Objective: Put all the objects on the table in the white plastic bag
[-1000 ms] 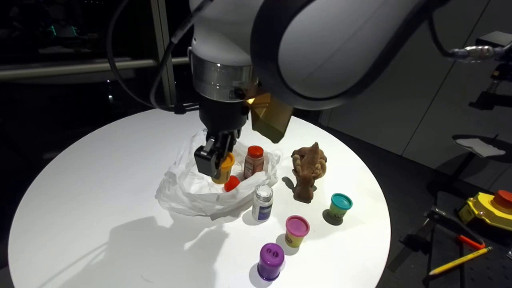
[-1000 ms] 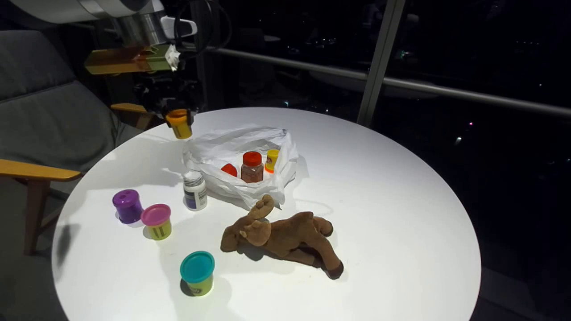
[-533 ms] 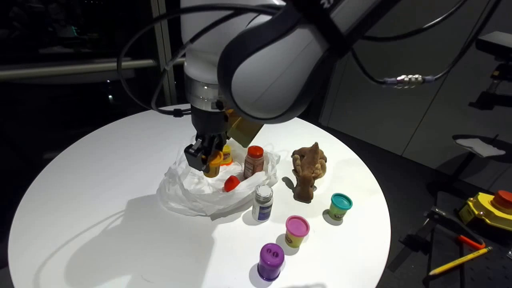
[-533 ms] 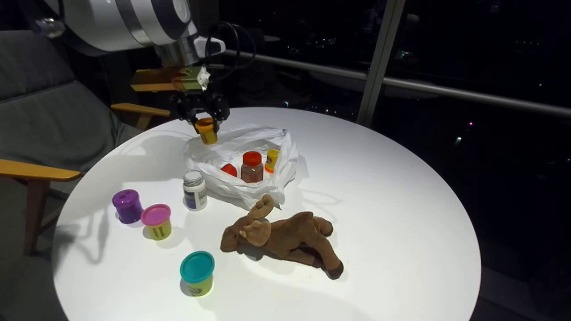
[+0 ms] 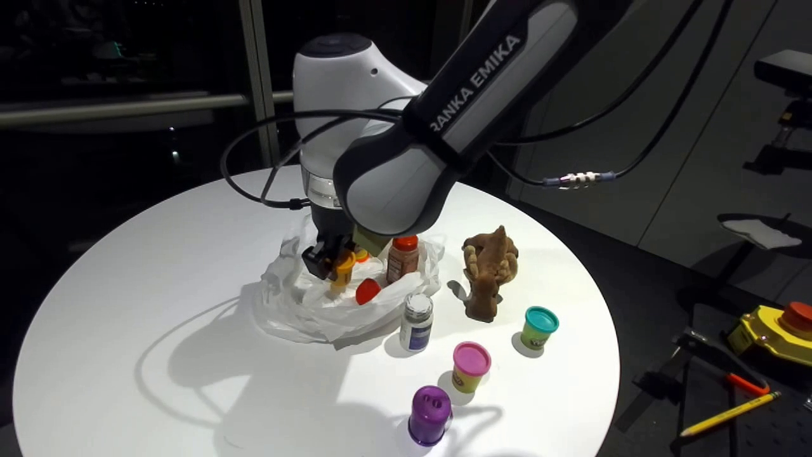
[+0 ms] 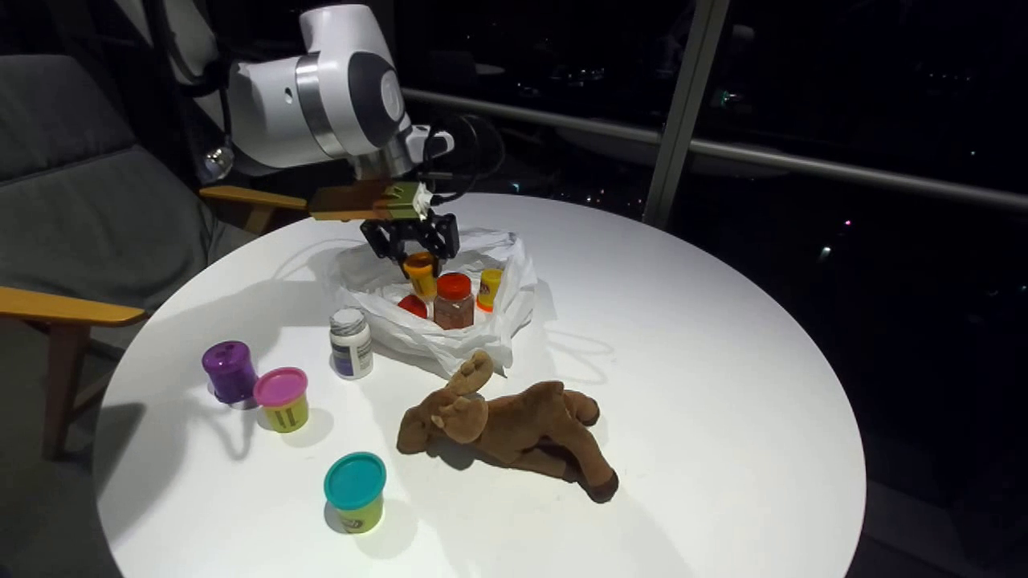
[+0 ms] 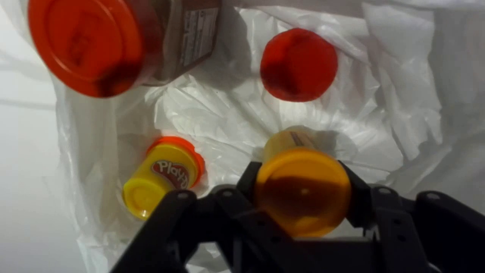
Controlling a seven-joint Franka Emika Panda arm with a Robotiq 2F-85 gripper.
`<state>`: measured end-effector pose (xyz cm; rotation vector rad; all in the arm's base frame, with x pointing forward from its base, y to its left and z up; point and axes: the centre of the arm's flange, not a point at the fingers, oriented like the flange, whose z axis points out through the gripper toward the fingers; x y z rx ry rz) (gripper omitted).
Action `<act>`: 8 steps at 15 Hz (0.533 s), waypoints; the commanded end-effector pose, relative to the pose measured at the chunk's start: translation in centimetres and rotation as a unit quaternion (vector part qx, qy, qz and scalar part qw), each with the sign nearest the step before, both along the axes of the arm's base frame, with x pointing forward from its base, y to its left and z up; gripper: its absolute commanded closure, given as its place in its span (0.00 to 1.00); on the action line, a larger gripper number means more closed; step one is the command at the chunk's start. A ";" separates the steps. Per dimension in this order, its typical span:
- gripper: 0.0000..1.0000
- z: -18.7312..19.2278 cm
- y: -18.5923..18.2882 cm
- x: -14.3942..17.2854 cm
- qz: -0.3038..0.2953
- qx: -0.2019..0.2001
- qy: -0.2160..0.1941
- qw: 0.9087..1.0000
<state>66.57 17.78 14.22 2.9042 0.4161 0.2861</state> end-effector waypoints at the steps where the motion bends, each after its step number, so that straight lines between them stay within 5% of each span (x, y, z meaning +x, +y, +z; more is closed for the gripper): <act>1: 0.37 -1.3 -0.9 2.6 -0.023 0.000 -0.011 1.000; 5: 0.05 1.2 -2.9 3.0 -0.052 0.012 -0.018 0.998; 8: 0.00 6.4 -4.5 1.6 -0.090 0.040 -0.027 0.995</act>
